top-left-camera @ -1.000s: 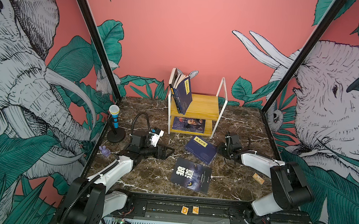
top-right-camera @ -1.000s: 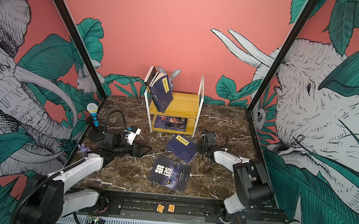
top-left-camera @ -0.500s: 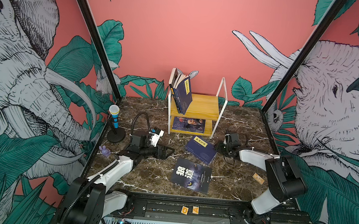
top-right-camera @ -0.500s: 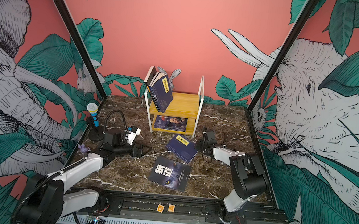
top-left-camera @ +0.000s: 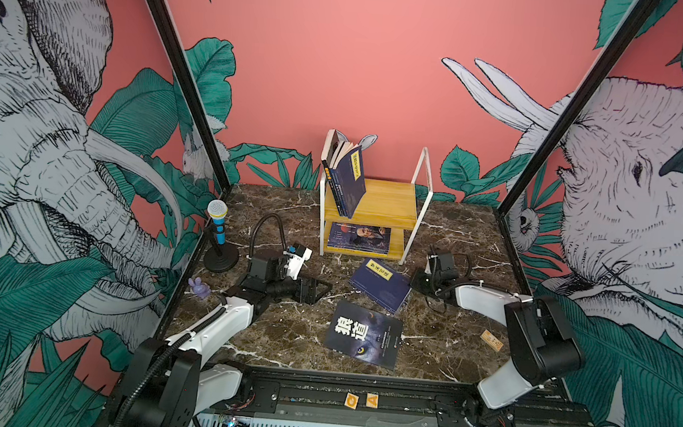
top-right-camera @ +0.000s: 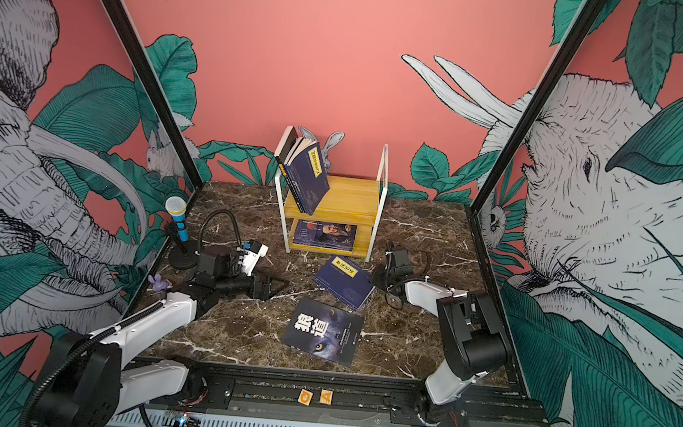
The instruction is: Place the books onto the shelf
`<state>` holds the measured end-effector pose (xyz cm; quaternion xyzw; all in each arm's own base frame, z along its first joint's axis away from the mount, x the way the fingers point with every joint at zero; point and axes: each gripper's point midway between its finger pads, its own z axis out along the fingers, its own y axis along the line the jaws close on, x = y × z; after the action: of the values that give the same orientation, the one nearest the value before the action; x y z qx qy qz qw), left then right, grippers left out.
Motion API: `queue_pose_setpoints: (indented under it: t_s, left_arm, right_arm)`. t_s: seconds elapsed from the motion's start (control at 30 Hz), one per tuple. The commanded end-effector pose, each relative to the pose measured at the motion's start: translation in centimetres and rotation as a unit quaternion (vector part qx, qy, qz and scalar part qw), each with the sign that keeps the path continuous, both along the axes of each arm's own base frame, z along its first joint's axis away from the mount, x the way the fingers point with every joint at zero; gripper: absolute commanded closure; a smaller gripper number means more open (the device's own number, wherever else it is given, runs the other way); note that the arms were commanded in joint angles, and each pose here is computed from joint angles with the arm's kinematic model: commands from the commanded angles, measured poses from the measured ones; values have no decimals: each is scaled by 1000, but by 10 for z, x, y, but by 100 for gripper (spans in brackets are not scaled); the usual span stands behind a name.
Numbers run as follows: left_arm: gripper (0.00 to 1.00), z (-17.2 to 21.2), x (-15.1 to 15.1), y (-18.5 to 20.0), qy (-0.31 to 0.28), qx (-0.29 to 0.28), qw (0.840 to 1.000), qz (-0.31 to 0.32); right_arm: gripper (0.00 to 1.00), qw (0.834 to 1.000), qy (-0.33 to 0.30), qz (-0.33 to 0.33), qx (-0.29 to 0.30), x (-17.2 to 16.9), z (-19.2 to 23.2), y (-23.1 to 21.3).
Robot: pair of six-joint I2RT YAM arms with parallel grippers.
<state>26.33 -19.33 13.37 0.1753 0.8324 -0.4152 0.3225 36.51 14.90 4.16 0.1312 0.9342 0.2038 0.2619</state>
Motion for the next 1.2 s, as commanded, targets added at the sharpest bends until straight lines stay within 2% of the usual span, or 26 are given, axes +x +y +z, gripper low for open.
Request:
queue_pose_setpoints:
  t_s: [0.0, 0.3, 0.4, 0.6, 0.73, 0.87, 0.93, 0.97, 1.03, 1.07, 1.13, 1.17]
  left_arm:
    - [1, 13, 1, -2, -26, -8, 1000, -4]
    - [1, 17, 7, -10, -27, -2, 999, -20]
    - [1, 13, 8, -27, -21, 5, 998, -52]
    - [1, -3, 23, -64, 24, 10, 998, -61]
    - [3, -17, 19, -93, 59, 21, 995, -77]
    - [8, -31, 20, -114, 81, 36, 993, -76]
    - [8, -43, 27, -122, 90, 50, 993, -54]
    - [8, -45, 28, -127, 95, 52, 993, -52]
    - [8, -51, 26, -143, 104, 57, 991, -56]
    - [9, -53, 27, -148, 108, 59, 991, -52]
    - [9, -55, 29, -164, 117, 50, 991, -49]
    - [9, -55, 24, -174, 120, 47, 990, -57]
  right_arm:
    - [100, 999, -41, 2, 23, 9, 31, 5]
    - [100, 997, -75, 22, -1, -1, 74, -3]
    - [100, 997, -62, 33, -31, -9, 69, -11]
    - [100, 994, -30, 58, -87, -22, 55, -34]
    - [100, 989, -6, 53, -137, -29, 45, -63]
    - [100, 985, 9, 43, -165, -31, 37, -87]
    - [100, 984, 21, 37, -170, -32, 31, -96]
    - [98, 984, 26, 33, -172, -32, 29, -100]
    - [71, 984, 40, 24, -175, -37, 30, -106]
    - [61, 983, 44, 20, -177, -42, 32, -109]
    - [47, 982, 40, -2, -187, -53, 37, -119]
    - [44, 983, 32, -12, -183, -57, 39, -121]
